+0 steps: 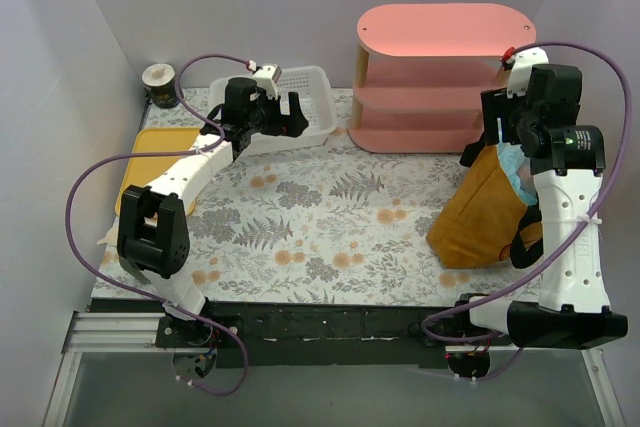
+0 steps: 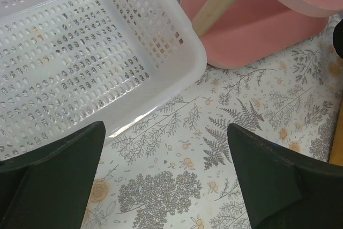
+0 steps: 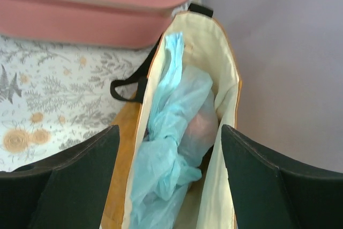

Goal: Untie the knot of the grocery bags and take out the mixed food

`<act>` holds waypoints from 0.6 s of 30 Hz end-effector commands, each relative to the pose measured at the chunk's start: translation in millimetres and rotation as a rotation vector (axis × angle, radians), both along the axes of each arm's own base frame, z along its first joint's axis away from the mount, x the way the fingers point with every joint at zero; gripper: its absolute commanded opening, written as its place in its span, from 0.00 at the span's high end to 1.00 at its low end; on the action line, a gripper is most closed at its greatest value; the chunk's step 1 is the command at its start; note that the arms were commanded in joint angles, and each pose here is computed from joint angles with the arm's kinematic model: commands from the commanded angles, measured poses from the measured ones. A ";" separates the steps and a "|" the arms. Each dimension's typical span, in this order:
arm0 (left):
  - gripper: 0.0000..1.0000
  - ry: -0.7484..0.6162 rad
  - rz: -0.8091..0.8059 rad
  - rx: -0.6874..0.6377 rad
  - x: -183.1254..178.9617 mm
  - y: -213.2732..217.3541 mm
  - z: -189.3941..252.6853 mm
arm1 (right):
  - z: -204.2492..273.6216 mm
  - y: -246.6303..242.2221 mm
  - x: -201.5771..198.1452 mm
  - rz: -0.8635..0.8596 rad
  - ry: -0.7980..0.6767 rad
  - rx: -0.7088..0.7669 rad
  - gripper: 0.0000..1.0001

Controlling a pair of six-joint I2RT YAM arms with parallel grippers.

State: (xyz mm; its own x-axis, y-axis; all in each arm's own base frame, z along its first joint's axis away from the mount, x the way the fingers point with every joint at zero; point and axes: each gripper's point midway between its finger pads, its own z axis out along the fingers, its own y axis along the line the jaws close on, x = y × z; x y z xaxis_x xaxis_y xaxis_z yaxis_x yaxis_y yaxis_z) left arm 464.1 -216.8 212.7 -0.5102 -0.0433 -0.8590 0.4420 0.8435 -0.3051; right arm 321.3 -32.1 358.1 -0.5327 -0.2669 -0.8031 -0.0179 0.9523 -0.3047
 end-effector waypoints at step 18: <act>0.02 0.006 -0.011 -0.008 -8.0 -1.3 2.3 | -23.3 -47.3 25.7 -0.022 0.125 0.265 0.34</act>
